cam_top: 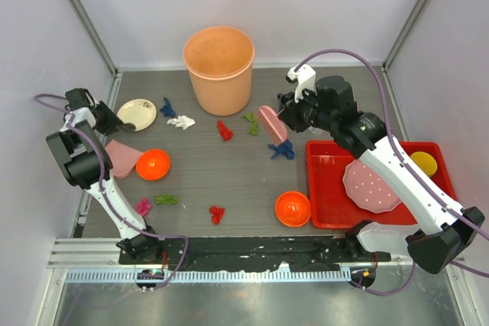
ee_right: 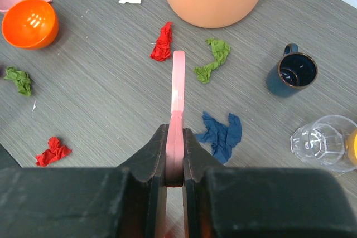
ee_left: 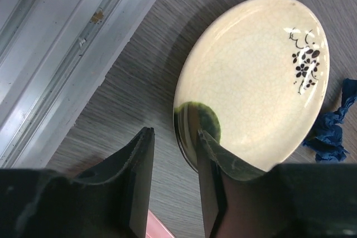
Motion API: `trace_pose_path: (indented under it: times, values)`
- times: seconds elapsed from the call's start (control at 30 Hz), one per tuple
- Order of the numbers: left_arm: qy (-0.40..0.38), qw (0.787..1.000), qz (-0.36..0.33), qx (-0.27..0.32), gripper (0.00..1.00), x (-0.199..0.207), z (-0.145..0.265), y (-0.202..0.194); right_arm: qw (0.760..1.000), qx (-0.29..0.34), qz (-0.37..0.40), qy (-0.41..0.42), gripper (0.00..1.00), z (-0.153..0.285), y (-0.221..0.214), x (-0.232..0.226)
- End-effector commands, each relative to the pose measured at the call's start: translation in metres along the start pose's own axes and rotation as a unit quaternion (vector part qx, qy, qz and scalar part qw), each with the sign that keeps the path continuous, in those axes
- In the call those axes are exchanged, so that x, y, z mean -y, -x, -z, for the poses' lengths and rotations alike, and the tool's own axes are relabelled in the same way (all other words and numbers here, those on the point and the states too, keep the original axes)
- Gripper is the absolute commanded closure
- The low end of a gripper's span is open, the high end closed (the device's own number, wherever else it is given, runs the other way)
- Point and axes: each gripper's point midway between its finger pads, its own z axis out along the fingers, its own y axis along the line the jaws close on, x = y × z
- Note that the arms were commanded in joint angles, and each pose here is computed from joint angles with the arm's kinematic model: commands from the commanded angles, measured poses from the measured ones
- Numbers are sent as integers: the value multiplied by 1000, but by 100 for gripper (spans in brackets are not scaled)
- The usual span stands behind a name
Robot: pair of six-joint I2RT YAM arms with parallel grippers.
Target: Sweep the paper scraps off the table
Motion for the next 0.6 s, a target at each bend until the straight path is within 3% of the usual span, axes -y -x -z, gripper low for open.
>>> trace_pose_path:
  times: [0.0,0.13,0.27,0.37,0.43,0.47,0.5,0.57]
  values:
    - [-20,1000,0,14,57,12,23,11,999,53,4,7,99,22,31,-5]
    - [-68,997,-32,16,53,39,57,4,999,54,-4,-9,99,24,29,0]
    - [-150,981,-119,13,43,78,95,-16,999,53,-5,-12,99,27,27,0]
    - [-254,949,-185,-43,39,110,133,-52,999,52,-5,-11,99,28,23,0]
    - [-283,903,-317,-57,38,114,147,-69,999,52,-3,-11,99,30,22,-1]
    - [-285,886,-344,-120,37,109,160,-104,999,52,-3,-9,99,29,22,-1]
    - [-294,840,-439,-124,37,100,161,-114,999,52,-2,-6,99,30,21,-2]
    - [-255,814,-484,-196,35,72,166,-145,999,51,-1,-1,99,30,21,-4]
